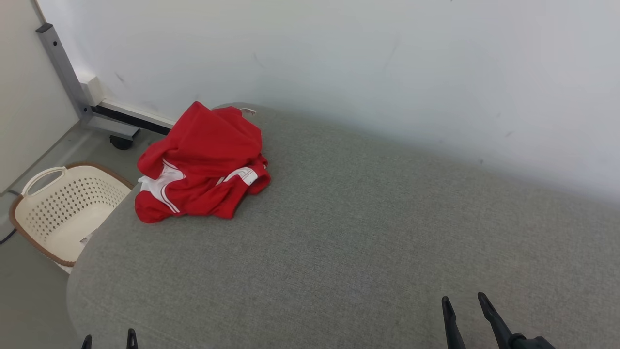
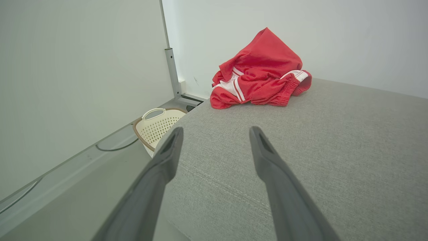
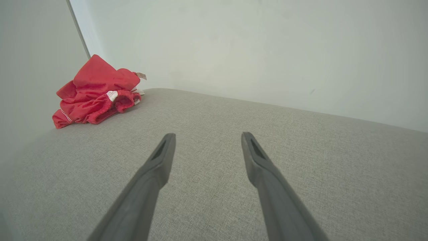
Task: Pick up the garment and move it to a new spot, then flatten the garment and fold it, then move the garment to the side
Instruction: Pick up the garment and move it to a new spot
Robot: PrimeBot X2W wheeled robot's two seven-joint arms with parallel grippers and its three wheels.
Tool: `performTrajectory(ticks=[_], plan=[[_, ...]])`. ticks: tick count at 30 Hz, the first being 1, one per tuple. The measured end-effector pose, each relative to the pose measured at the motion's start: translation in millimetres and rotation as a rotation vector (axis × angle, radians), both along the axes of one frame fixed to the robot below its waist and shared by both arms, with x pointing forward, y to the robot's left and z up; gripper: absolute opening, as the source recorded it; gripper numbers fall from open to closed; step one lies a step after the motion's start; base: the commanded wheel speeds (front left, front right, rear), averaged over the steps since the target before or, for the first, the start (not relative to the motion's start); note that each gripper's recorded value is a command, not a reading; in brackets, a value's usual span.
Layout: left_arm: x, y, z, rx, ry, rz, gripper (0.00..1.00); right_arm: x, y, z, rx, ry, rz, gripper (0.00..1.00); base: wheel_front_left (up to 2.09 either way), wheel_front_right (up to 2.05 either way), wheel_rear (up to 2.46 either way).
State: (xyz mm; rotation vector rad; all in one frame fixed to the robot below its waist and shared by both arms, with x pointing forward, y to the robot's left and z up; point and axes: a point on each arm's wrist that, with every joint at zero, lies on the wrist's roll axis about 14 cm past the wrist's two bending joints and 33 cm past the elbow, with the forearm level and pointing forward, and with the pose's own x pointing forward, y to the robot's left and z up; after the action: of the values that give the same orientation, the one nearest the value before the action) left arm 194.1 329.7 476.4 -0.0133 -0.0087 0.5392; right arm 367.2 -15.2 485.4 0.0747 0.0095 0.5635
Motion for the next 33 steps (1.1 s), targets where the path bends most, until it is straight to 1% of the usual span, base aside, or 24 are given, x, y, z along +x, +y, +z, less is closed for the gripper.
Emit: performTrajectory(ticks=[10, 20, 24, 33], plan=[[-5, 4, 2, 0.007, -0.007, 0.027, 1.0, -3, 5, -1, 0.0, 0.007, 0.015, 1.0, 0.0, 0.0, 0.0], [11, 2, 9, 0.006, -0.027, 0.01, 1.0, -5, -4, -2, 0.002, 0.006, -0.008, 1.0, 0.0, 0.0, 0.0], [34, 10, 30, 0.022, -0.09, -0.003, 1.0, -2, -14, 2, 0.007, -0.01, -0.042, 1.0, 0.0, 0.0, 0.0], [105, 20, 83, 0.107, -0.204, -0.095, 1.0, 2, -51, -2, 0.008, -0.001, -0.157, 1.0, 0.0, 0.0, 0.0]])
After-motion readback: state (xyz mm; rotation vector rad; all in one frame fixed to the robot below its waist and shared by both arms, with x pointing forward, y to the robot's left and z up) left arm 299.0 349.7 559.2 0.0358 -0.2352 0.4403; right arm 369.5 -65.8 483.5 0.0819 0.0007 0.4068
